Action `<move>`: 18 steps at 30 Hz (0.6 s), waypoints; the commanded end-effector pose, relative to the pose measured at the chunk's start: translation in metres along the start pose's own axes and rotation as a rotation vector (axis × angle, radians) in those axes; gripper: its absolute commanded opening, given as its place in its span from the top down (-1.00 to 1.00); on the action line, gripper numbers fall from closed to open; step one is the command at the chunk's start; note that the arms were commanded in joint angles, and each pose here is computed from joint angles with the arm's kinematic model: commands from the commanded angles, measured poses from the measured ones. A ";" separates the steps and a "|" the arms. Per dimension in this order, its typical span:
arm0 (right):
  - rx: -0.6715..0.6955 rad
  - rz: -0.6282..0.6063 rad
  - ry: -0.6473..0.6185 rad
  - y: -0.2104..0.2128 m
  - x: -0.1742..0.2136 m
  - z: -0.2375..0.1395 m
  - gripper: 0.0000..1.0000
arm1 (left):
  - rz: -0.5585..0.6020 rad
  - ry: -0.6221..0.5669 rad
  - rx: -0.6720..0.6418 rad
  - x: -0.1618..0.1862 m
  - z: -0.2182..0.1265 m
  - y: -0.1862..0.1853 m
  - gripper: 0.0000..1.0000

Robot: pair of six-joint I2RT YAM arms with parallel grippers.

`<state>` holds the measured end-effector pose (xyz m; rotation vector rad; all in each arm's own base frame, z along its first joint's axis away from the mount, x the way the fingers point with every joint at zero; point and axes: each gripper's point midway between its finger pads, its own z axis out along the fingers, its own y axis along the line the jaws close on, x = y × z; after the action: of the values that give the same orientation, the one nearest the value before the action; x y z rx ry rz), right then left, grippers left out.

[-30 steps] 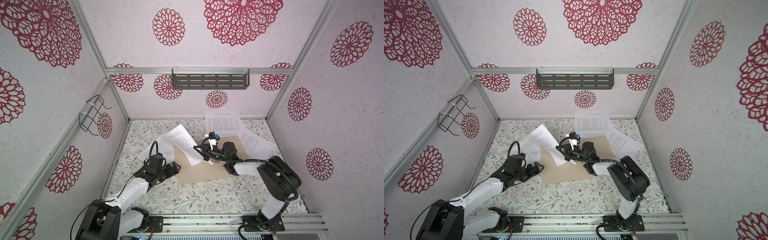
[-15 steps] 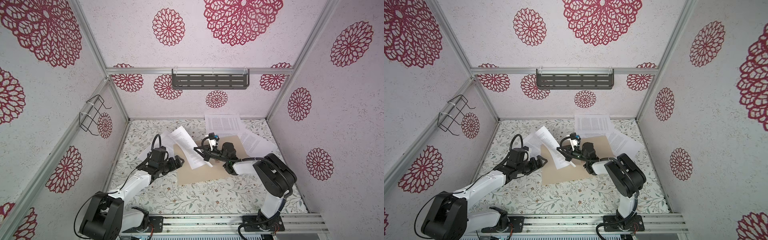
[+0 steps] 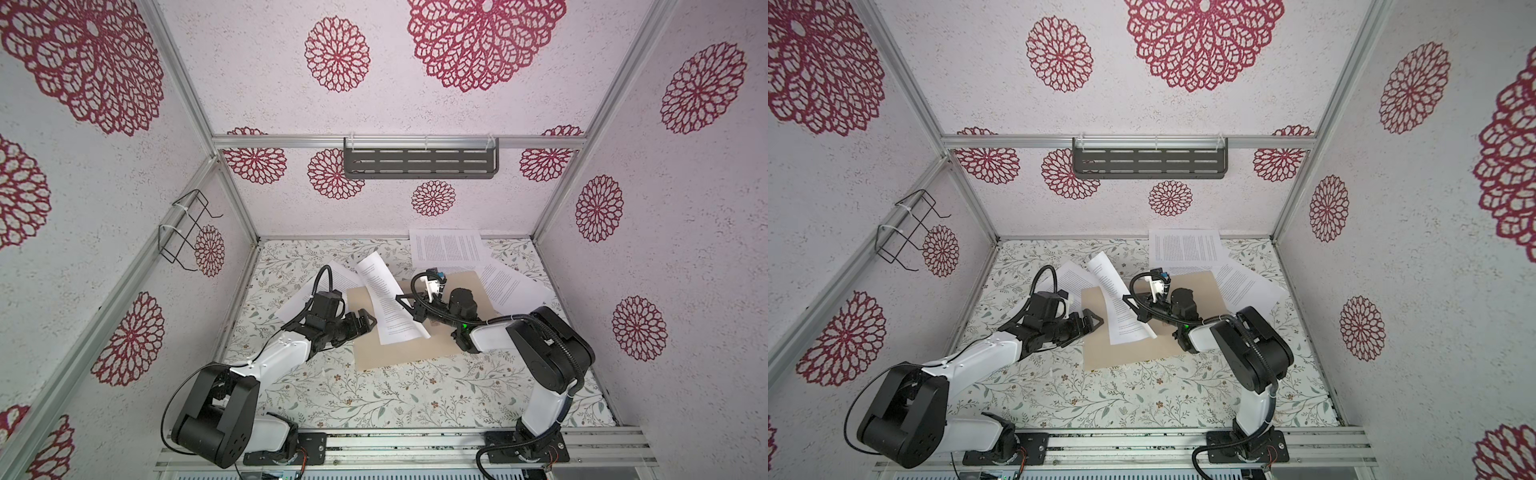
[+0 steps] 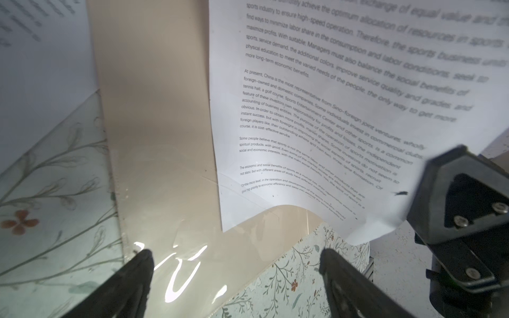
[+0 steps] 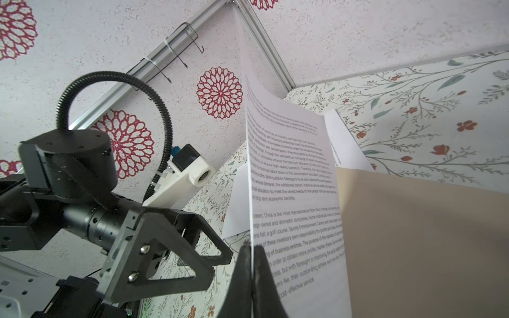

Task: Put the files into the folder

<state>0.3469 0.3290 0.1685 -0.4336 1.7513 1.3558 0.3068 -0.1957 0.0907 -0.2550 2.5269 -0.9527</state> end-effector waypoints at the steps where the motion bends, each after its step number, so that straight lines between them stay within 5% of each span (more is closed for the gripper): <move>1: 0.052 0.033 -0.026 -0.011 -0.004 0.003 1.00 | 0.053 -0.011 0.056 -0.008 0.004 -0.023 -0.95; 18: 0.303 -0.001 0.145 -0.046 0.005 -0.007 0.97 | 0.070 0.073 0.175 0.005 0.059 -0.078 -0.95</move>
<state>0.3672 0.3134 0.1194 -0.3512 2.0379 1.1148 0.3253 -0.2791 0.0954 -0.0815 2.5151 -1.1211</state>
